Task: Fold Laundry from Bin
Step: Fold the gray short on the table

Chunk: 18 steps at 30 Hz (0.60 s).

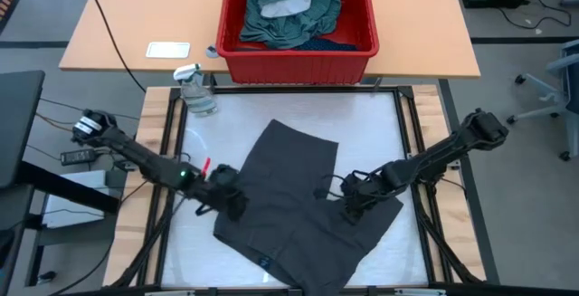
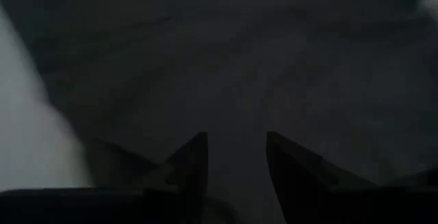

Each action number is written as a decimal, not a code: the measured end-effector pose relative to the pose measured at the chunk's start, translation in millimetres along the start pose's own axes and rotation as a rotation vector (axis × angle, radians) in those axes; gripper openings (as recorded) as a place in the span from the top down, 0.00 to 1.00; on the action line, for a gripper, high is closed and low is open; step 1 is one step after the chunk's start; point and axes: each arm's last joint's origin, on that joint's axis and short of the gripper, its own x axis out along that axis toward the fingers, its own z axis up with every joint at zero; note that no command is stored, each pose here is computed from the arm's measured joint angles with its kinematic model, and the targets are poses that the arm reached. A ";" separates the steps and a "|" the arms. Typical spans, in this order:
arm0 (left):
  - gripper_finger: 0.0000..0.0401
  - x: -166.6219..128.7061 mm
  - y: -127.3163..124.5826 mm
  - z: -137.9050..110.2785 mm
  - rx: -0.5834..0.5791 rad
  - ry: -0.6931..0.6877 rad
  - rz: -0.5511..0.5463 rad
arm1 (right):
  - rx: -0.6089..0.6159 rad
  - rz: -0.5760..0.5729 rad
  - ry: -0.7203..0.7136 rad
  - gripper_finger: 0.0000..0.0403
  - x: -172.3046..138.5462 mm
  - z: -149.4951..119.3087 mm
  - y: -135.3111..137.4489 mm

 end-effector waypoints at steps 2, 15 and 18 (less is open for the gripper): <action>0.62 1.1 -4.7 -8.6 -0.081 -0.017 -0.010 | -0.079 -0.017 -0.009 0.57 1.3 5.0 -2.8; 0.69 51.8 -82.6 -6.2 -0.187 -0.029 -0.011 | -0.441 -0.038 0.077 0.57 48.3 32.0 -15.0; 0.69 66.7 -100.0 -13.5 -0.235 -0.001 -0.014 | -0.507 -0.036 0.073 0.57 52.9 32.7 -14.0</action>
